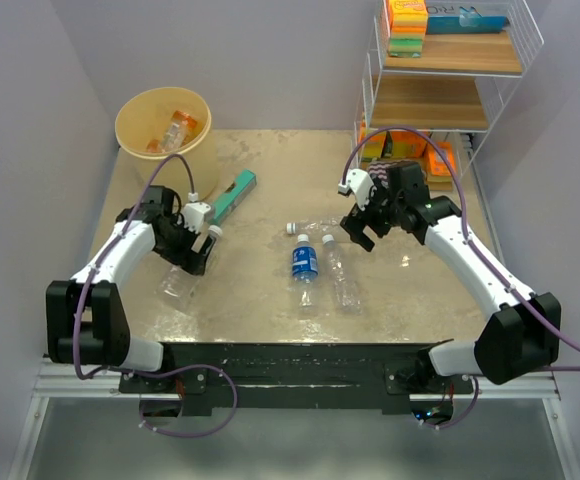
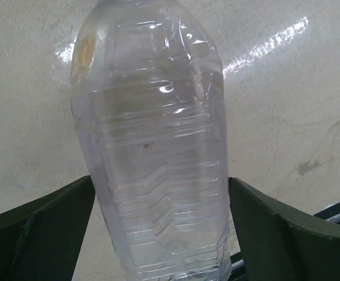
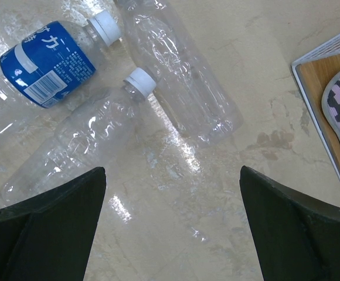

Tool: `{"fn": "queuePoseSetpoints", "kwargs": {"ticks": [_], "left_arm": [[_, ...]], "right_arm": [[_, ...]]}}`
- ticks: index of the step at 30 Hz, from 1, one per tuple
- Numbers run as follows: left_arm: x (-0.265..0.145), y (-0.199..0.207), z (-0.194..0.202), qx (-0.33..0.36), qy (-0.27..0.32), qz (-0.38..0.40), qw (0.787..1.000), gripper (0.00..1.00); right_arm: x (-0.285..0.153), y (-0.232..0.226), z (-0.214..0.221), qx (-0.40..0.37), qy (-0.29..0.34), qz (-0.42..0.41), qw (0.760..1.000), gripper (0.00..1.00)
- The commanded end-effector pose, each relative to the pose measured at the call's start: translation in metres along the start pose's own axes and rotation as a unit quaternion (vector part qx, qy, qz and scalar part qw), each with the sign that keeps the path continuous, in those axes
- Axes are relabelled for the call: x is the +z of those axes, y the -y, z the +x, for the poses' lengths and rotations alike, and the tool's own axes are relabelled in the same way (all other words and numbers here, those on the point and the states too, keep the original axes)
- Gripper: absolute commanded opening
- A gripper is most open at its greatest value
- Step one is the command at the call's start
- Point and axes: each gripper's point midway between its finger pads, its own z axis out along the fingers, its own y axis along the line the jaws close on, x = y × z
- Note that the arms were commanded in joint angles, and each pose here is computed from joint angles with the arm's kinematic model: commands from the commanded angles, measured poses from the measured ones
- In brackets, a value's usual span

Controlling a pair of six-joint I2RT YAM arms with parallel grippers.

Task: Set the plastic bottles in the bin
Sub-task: Pick up the plastic bottle at the center of the board.

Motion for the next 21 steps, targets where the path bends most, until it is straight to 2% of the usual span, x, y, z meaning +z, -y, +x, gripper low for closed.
{"fn": "queuePoseSetpoints", "kwargs": {"ticks": [1,18,21], "left_arm": [[0.010,-0.007,-0.001,-0.009,-0.002,-0.017,1.000,0.99],[0.028,-0.015,0.013,0.007,-0.041,-0.037,0.998,0.99],[0.026,-0.016,0.012,0.012,-0.039,-0.040,0.998,0.94]], "right_arm": [[-0.008,0.008,-0.008,-0.008,0.018,0.024,1.000,0.99],[-0.016,0.005,-0.003,-0.008,0.021,0.036,0.999,0.99],[-0.017,0.004,-0.001,-0.007,0.020,0.038,0.999,0.99]]}}
